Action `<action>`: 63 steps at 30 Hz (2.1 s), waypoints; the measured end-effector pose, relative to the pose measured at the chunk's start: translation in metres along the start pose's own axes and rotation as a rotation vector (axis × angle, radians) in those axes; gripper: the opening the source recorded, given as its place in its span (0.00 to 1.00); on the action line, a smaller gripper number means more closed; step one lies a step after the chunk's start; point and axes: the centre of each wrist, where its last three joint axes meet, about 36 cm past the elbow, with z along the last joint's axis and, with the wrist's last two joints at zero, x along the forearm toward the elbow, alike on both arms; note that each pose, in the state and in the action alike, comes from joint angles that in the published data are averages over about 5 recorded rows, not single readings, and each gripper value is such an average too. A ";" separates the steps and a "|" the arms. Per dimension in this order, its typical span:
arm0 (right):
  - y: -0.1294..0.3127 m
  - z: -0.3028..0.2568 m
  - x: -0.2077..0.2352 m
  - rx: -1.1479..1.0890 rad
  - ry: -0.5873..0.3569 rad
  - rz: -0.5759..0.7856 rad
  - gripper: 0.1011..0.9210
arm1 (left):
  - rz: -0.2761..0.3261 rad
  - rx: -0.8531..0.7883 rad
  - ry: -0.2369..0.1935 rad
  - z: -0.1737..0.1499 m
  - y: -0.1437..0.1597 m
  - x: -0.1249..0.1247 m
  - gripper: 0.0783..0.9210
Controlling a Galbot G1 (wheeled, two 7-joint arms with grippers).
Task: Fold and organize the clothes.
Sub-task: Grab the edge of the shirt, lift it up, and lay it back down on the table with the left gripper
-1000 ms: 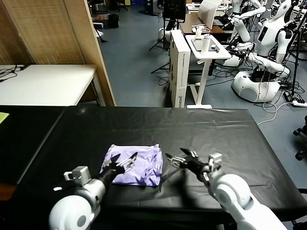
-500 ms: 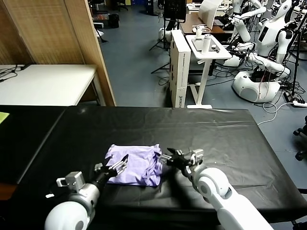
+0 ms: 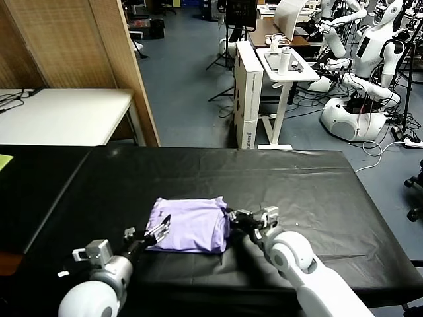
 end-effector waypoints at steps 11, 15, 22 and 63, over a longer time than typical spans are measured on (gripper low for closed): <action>0.002 -0.009 0.030 0.017 -0.093 -0.059 0.67 | 0.034 0.022 -0.060 0.003 0.014 -0.012 0.98; 0.001 -0.012 0.047 0.030 -0.123 -0.050 0.92 | 0.061 0.063 -0.092 0.008 0.024 -0.022 0.98; -0.001 -0.013 0.074 0.032 -0.142 -0.022 0.98 | 0.096 0.139 -0.096 0.026 0.039 -0.041 0.98; 0.001 0.006 0.087 0.018 -0.124 0.033 0.98 | 0.113 0.368 -0.026 0.052 0.087 -0.067 0.13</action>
